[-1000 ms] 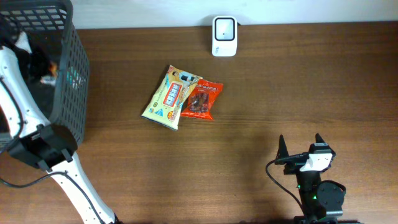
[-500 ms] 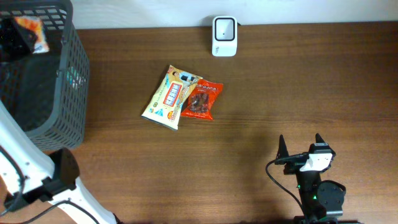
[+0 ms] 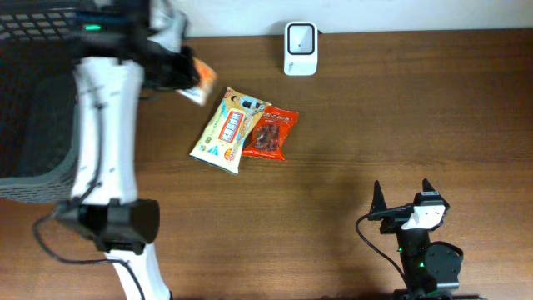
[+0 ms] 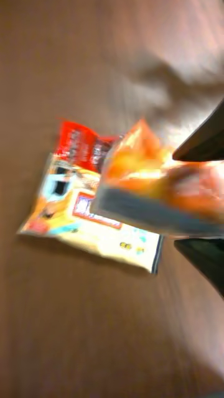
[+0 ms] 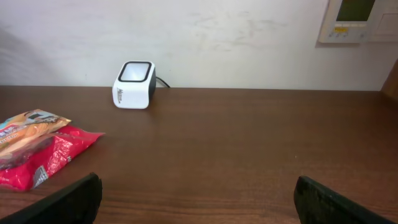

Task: Scan the item barcode
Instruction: 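Lift the orange pack out and drop it onto the yellow pack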

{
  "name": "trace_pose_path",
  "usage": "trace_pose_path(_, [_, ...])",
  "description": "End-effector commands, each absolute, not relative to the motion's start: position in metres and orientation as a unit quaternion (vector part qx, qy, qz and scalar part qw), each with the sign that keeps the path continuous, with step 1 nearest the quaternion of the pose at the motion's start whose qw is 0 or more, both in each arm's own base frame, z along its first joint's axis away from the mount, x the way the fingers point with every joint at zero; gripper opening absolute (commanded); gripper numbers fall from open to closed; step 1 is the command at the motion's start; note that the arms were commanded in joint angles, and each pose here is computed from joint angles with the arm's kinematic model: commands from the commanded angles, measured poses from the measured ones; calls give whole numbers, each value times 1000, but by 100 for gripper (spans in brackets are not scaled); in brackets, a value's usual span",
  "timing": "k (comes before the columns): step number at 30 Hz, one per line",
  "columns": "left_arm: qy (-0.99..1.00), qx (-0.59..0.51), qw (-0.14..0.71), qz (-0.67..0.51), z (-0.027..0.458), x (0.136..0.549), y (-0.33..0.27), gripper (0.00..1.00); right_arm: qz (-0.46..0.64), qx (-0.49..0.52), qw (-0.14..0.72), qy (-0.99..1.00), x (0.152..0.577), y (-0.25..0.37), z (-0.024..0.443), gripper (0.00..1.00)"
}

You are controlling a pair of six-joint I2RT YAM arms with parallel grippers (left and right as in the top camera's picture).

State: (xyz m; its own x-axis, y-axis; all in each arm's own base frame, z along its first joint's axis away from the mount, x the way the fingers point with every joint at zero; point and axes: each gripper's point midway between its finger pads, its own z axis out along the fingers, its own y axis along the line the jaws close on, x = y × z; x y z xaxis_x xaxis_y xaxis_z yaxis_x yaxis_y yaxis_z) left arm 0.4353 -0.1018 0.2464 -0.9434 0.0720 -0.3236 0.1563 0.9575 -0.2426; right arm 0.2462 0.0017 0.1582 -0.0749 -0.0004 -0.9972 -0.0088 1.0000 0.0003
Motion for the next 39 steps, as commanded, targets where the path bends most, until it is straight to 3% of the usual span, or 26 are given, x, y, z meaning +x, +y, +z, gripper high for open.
trace_pose_path(1, [985,94,99,-103,171,429,-128,42,-1,4,677,736,246,-1,155,98])
trace_pose_path(5, [984,123,75,-102,118,418,-154,49,-1,4,677,736,246,-1,155,98])
trace_pose_path(10, [983,122,90,-99,129,422,-152,51,-1,4,677,736,246,-1,155,98])
trace_pose_path(13, [982,107,121,-102,166,433,-139,53,-1,4,677,736,246,-1,155,98])
trace_pose_path(19, [965,52,246,-69,292,448,-78,59,-1,4,677,736,246,-1,155,98])
trace_pose_path(22, [950,4,311,3,347,440,-26,68,-1,4,677,736,246,-1,155,98])
trace_pose_path(27, [923,-75,372,59,401,413,46,72,-1,4,677,736,246,-1,155,98])
trace_pose_path(29, [916,-118,374,79,405,404,84,90,-1,4,677,736,246,-1,155,98])
trace_pose_path(32, [911,-179,357,100,395,396,135,99,-1,4,677,736,246,-1,155,98])
trace_pose_path(36, [902,-265,330,90,368,395,192,99,-1,4,677,736,246,-1,155,98])
trace_pose_path(39, [906,-274,323,3,340,412,207,99,-1,4,677,736,246,-1,155,98])
